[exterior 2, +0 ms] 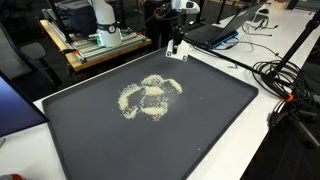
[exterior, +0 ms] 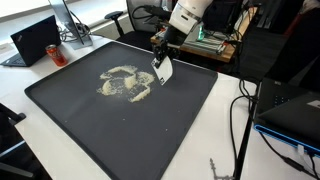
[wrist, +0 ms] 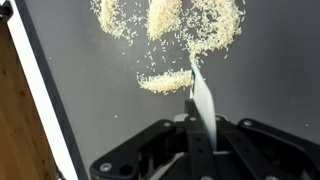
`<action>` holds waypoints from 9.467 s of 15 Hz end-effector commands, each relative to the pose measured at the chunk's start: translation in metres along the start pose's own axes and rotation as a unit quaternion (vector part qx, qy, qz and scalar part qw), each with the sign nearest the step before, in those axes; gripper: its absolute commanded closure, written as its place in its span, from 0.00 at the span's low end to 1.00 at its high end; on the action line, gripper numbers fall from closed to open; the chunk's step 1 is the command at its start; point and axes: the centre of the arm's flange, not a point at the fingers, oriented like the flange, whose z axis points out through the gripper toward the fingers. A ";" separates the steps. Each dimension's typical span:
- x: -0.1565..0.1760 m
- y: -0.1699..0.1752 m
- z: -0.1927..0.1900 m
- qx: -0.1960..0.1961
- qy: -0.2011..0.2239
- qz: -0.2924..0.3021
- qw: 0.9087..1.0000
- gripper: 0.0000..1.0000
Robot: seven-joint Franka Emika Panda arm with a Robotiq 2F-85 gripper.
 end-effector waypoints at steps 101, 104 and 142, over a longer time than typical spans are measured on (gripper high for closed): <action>-0.354 0.250 0.183 0.344 0.054 0.709 0.613 0.99; -0.359 0.228 0.201 0.356 0.070 0.731 0.579 0.99; -0.429 0.121 0.278 0.481 0.133 0.713 0.492 0.99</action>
